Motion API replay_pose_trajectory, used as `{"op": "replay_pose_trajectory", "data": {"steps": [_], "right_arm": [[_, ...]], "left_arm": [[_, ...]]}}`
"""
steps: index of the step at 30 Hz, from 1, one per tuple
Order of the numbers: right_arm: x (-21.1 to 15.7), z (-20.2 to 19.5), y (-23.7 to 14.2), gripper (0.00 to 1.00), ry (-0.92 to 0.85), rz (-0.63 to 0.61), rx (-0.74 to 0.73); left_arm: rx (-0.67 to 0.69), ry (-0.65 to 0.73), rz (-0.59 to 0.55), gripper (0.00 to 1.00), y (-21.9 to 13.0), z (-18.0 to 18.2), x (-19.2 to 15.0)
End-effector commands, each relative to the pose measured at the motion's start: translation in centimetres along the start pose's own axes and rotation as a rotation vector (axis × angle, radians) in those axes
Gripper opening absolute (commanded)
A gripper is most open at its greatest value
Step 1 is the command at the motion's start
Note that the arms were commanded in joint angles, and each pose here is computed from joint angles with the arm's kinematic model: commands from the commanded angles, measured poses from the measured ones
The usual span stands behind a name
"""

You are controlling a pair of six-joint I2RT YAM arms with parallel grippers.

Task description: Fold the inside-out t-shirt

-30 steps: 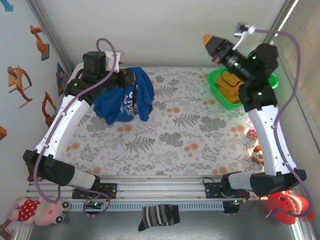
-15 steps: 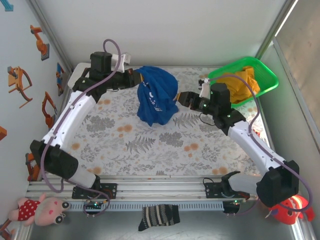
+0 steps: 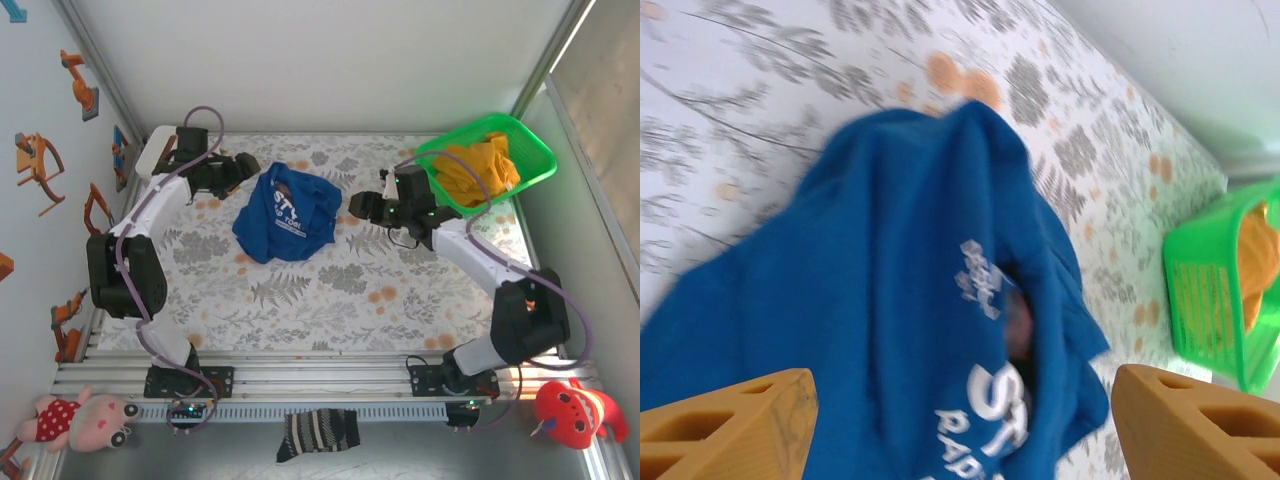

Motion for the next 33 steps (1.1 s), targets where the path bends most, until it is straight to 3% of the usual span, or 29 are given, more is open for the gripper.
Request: {"op": "replay_pose_trajectory", "data": {"steps": [1,5,16,20,21,23,33], "right_arm": [[1.3,0.0,2.4,0.56,0.014,-0.001,0.051],[2.0,0.6,5.7,0.56,0.014,0.042,0.095],[1.1,1.5,12.5,0.55,-0.02,0.146,0.058],[0.7,0.9,13.5,0.44,-0.015,0.15,0.036],[0.9,0.9,13.5,0.34,-0.018,0.145,0.032],[1.4,1.3,13.1,0.03,-0.029,0.135,0.036],[7.7,9.0,3.8,0.0,-0.125,-0.074,0.176]], "left_arm": [[0.006,0.124,0.039,0.77,0.0,-3.1,-2.2],[0.061,0.127,0.063,0.77,1.0,-3.2,-4.2],[0.092,0.088,0.081,0.78,-1.2,-1.2,-10.5],[0.1,0.081,0.088,0.78,-1.6,-0.6,-12.7],[0.103,0.084,0.091,0.79,-1.6,-0.5,-13.2],[0.112,0.099,0.101,0.79,-1.3,-0.5,-14.1],[0.254,0.292,0.152,0.82,3.6,-1.5,-17.3]]}}
Point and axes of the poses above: each hand's point on the last joint's axis, 136 mm out from that joint toward the fingers, its own y axis out along the fingers, its own z axis along the line the jaws close on, x = y × z, the point moved 9 cm from there along -y, back along the fingers, and after that the axes turned 5 degrees about -y, right-handed, at the moved point
